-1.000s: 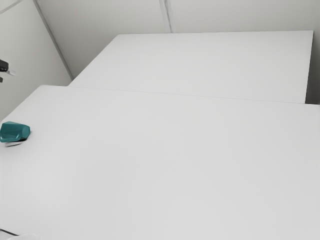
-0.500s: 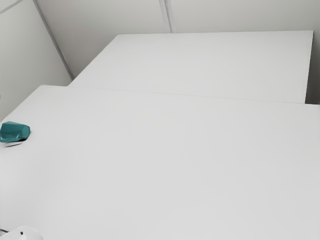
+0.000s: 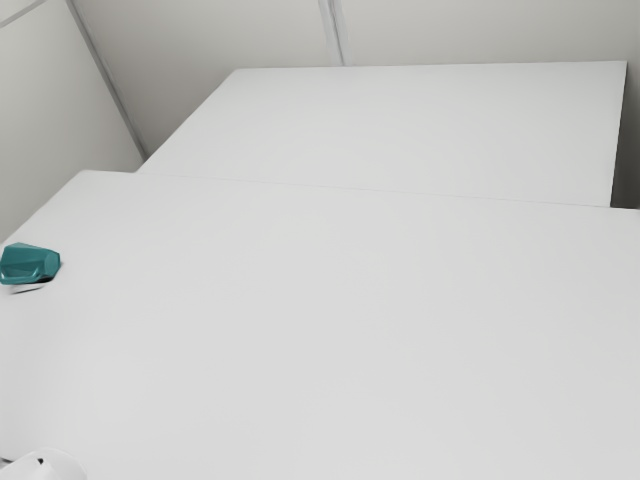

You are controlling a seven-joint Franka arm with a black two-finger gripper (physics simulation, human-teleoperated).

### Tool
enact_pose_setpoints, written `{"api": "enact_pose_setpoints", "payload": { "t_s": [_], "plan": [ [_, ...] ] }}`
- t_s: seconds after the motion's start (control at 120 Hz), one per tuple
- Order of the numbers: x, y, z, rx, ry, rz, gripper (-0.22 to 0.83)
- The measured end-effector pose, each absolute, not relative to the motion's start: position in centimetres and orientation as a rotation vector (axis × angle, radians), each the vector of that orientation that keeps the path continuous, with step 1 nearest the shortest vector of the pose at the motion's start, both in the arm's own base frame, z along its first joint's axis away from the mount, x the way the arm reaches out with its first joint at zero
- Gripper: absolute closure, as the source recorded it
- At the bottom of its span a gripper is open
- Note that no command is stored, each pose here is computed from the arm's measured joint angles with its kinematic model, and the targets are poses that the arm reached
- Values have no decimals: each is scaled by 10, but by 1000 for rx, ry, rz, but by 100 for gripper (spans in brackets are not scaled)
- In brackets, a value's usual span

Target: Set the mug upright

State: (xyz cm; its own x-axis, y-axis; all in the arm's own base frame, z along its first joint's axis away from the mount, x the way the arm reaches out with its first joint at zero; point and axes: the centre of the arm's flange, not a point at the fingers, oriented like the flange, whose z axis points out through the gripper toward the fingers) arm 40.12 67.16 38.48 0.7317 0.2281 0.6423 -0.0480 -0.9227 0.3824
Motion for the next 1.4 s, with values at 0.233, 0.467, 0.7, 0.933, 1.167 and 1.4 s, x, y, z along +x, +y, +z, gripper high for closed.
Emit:
{"api": "enact_pose_setpoints", "payload": {
  "t_s": [0.233,0.467,0.7,0.933,1.167,1.4],
  "plan": [
    [399,675,341,2498,196,989,1],
    [400,682,332,2511,214,999,1],
    [405,683,313,2480,239,1033,1],
    [418,676,314,2435,214,1092,1],
    [428,666,302,2402,196,1086,1],
    [432,660,281,2387,199,1062,1]
  ]
}}
